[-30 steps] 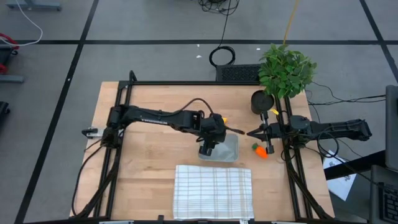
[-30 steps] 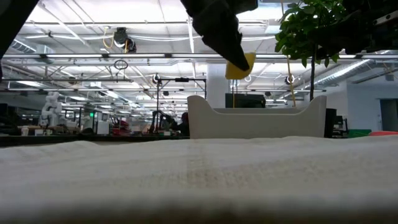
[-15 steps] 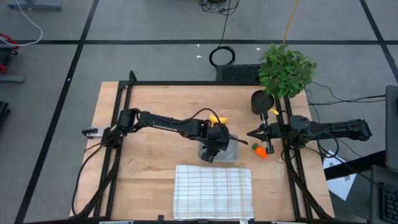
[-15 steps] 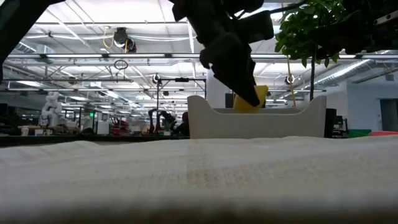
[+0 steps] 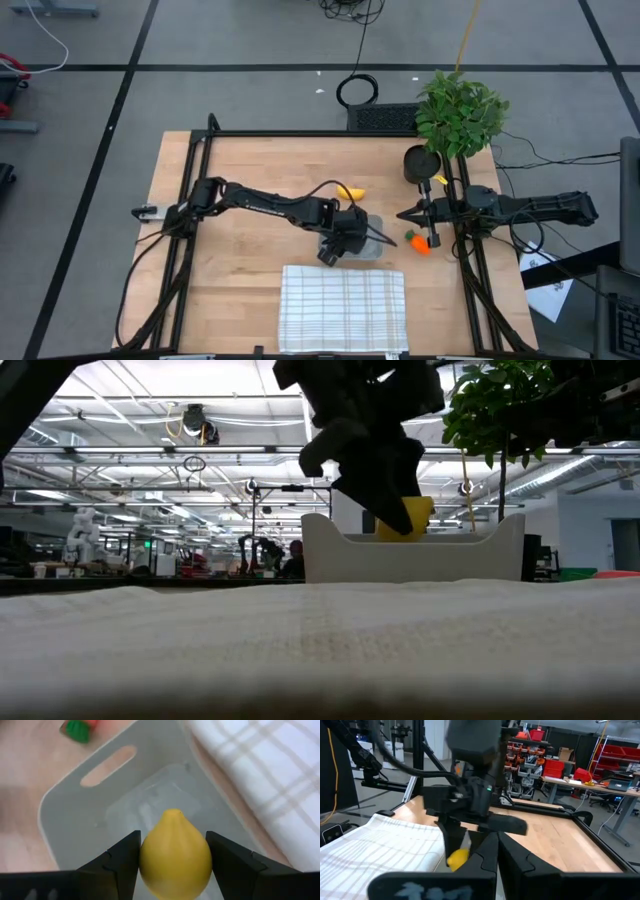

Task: Pick and placing Produce into tupperware
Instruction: Put the yellow lemon into the gray bin

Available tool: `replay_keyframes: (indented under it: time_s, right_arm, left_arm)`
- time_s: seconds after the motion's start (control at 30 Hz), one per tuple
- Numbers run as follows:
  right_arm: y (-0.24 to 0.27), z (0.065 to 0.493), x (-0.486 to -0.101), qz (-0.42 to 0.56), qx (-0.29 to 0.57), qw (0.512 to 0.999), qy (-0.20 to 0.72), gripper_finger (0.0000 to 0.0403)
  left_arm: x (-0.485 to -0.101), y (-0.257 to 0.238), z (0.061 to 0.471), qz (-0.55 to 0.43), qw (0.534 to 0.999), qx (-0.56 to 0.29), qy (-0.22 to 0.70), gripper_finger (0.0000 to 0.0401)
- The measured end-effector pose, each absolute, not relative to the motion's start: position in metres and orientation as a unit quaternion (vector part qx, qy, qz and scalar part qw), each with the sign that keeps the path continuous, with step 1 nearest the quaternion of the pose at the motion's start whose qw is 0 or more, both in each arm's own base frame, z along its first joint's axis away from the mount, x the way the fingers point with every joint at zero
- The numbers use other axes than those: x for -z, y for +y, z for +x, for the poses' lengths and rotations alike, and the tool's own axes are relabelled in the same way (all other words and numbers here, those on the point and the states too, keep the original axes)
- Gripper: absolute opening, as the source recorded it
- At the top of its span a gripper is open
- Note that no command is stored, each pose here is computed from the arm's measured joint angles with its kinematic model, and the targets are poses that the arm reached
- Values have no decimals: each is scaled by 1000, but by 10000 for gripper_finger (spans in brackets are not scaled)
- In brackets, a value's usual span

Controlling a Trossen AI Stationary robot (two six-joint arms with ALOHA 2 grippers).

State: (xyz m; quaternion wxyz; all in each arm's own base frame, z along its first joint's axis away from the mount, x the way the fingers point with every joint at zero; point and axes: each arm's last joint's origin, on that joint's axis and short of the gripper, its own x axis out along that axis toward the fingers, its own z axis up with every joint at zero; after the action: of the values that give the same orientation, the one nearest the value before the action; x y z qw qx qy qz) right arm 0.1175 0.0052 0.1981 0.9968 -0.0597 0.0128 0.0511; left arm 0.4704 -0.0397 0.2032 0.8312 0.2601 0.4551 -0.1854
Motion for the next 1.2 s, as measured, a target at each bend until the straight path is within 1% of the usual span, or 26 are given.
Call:
replay_keyframes:
  time_s: [0.1, 0.37, 0.73, 1.0, 1.2]
  right_arm:
    - [5, 117, -198, -60, -51, 997, 12, 0]
    - [5, 117, -198, -60, -51, 997, 13, 0]
    - [5, 117, -199, -61, -51, 997, 11, 0]
    - [5, 118, -199, -61, -51, 997, 8, 0]
    - [5, 118, -200, -60, -51, 997, 6, 0]
  left_arm:
    - [-198, -33, 471, 232, 834, 183, 466, 214]
    - [-199, -30, 471, 188, 843, 202, 462, 214]
    - [-183, -25, 472, 146, 837, 182, 496, 214]
    - [-184, -24, 472, 146, 840, 146, 502, 214]
    - [-174, -27, 473, 170, 829, 141, 514, 214]
